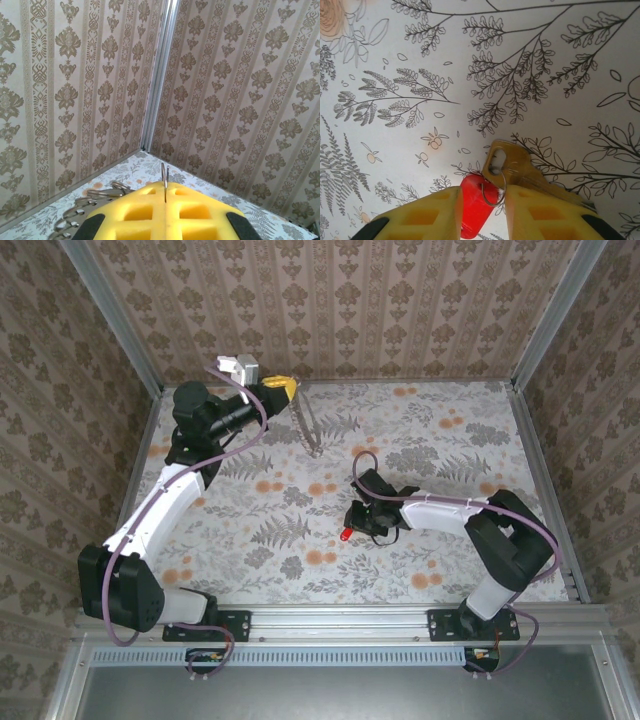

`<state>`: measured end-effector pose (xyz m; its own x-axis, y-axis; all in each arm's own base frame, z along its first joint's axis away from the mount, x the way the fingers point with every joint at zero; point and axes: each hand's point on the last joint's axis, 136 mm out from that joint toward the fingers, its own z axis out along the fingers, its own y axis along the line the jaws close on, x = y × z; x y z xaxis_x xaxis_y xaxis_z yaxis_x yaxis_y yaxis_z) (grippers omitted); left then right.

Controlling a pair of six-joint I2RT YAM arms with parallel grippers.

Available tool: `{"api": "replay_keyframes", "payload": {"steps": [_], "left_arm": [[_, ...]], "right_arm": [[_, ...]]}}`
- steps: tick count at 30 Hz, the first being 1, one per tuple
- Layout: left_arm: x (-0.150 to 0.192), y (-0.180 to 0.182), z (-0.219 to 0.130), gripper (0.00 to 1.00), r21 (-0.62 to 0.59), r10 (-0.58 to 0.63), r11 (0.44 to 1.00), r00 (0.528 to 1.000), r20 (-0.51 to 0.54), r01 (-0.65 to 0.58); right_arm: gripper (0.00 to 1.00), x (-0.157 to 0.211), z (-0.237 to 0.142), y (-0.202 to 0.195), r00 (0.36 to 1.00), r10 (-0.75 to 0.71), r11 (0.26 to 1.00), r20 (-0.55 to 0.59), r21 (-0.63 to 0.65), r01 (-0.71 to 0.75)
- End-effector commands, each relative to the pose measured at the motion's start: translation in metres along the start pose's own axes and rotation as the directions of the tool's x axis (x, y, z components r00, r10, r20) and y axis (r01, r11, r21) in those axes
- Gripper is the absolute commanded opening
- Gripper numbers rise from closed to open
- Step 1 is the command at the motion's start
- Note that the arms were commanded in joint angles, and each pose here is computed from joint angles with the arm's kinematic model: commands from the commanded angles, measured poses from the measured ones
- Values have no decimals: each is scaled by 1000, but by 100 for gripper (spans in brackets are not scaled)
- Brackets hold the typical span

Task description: Put the keys on the keyring

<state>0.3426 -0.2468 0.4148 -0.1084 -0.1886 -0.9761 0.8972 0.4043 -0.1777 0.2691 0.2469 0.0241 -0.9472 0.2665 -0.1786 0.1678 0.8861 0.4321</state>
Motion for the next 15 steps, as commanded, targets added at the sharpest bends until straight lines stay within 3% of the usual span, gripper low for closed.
{"api": "replay_keyframes", "payload": {"steps": [1,11,15], "left_arm": [[-10,-3,0,0,9,28,1000,999,42,-29],[-9,-3,0,0,12,24,1000,999,43,-24],[-10,-3,0,0,15,22,1000,999,45,-23]], "right_arm": [[28,-1,1,8,1000,4,1000,-9,-15,-4],[14,1,1,2,1000,3,1000,-12,-1,-3],[4,0,-1,1,1000,2,1000,-10,-5,-2]]}}
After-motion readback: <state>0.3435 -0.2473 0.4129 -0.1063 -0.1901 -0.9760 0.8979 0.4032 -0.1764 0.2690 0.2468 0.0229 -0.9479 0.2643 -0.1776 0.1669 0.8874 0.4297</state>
